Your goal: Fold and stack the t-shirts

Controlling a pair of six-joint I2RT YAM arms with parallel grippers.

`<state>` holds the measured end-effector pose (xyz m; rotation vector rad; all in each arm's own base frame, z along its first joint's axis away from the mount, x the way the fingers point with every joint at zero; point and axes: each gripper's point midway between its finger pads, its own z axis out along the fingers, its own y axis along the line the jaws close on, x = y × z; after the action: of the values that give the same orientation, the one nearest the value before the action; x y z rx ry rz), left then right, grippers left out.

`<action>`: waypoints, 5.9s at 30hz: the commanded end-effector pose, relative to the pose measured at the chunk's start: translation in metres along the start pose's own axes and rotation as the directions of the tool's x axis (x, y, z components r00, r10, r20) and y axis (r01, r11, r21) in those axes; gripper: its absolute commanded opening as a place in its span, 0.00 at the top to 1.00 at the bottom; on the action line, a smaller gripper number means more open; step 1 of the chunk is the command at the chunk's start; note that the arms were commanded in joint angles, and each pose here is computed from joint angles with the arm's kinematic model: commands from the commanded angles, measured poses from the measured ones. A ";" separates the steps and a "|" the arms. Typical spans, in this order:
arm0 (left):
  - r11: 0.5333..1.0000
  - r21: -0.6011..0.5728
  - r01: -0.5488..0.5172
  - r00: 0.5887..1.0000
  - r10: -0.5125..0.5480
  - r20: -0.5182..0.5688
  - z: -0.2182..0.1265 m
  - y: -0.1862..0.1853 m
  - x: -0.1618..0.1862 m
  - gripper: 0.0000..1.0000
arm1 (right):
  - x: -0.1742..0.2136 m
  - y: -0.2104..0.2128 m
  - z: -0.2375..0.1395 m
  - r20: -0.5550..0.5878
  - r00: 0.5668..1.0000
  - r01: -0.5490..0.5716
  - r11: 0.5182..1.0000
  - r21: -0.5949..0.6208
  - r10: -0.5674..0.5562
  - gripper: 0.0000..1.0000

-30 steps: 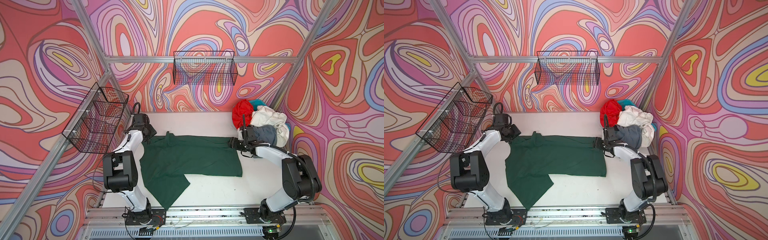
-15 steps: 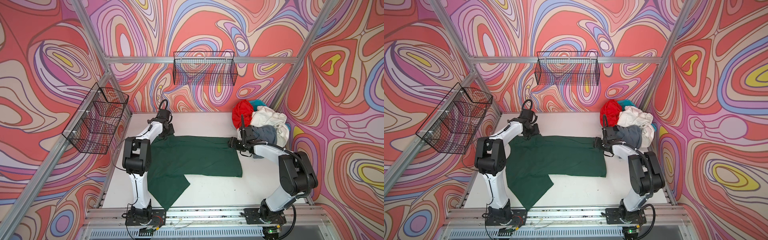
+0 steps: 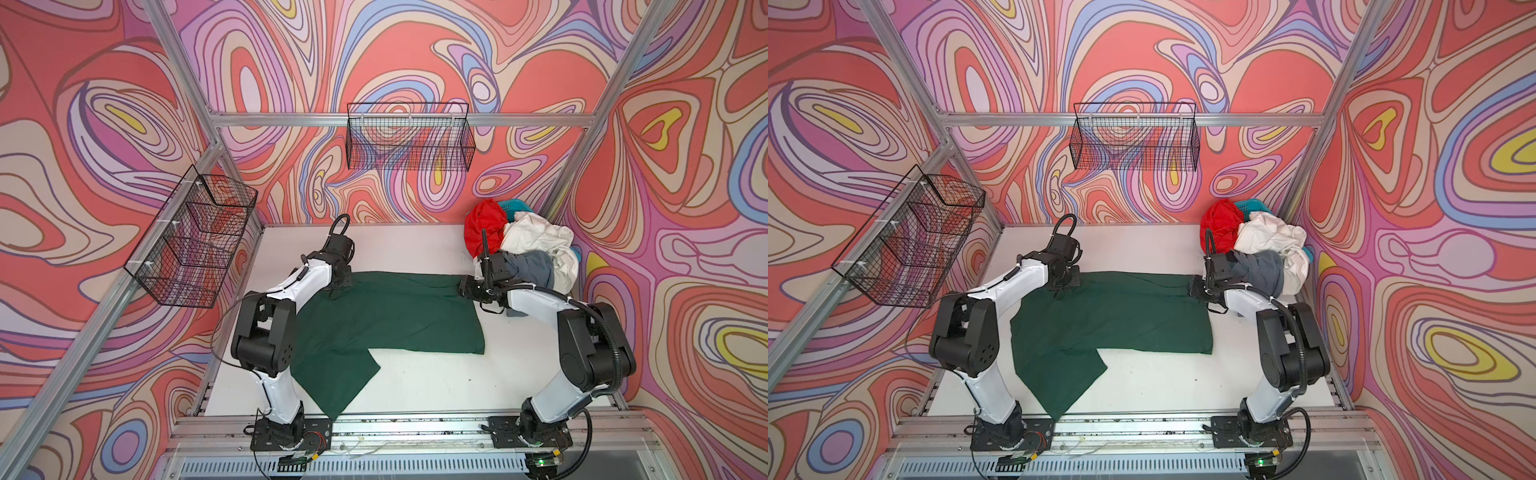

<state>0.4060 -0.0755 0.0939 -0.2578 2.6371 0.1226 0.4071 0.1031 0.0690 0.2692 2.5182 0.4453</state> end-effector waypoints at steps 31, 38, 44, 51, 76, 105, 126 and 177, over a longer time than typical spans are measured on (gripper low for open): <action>0.941 0.059 0.333 0.931 -0.318 -0.181 0.038 0.018 0.047 0.44 | 0.000 0.009 -0.052 0.042 0.998 0.047 0.999 -0.026 -0.045 0.43; 0.955 0.012 0.298 0.947 -0.294 -0.131 0.030 0.031 0.041 0.69 | -0.006 0.011 -0.053 0.046 0.997 0.061 0.998 -0.019 -0.060 0.42; 0.953 0.056 0.298 0.946 -0.287 -0.151 0.033 0.022 0.043 0.64 | -0.014 0.013 -0.048 0.024 0.995 0.100 0.995 -0.005 -0.100 0.43; 0.966 0.055 0.253 0.953 -0.239 -0.185 0.042 0.008 0.048 0.59 | -0.010 0.012 -0.038 0.015 0.996 0.088 0.996 -0.015 -0.088 0.43; 1.000 -0.016 -0.011 0.978 0.008 -0.210 0.051 -0.007 0.064 0.63 | -0.003 0.008 -0.027 -0.027 0.996 0.090 0.996 -0.007 -0.090 0.43; 0.967 -0.137 0.213 0.976 -0.217 -0.014 -0.007 0.049 0.085 1.00 | -0.009 0.000 -0.025 -0.019 0.994 0.106 0.991 0.087 -0.105 0.44; 0.865 -0.188 0.466 0.885 -0.451 0.119 -0.037 0.125 0.118 1.00 | -0.008 0.006 0.010 -0.025 0.985 0.173 0.969 0.177 -0.171 0.57; 0.872 -0.104 0.478 0.876 -0.482 -0.016 -0.012 0.124 0.110 0.15 | 0.008 0.007 0.048 0.012 0.997 -0.075 0.966 0.247 0.075 0.51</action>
<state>0.2714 0.0316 0.0570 -0.9720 2.4981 0.1083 0.4244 0.1207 0.0281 0.4370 2.5575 0.1566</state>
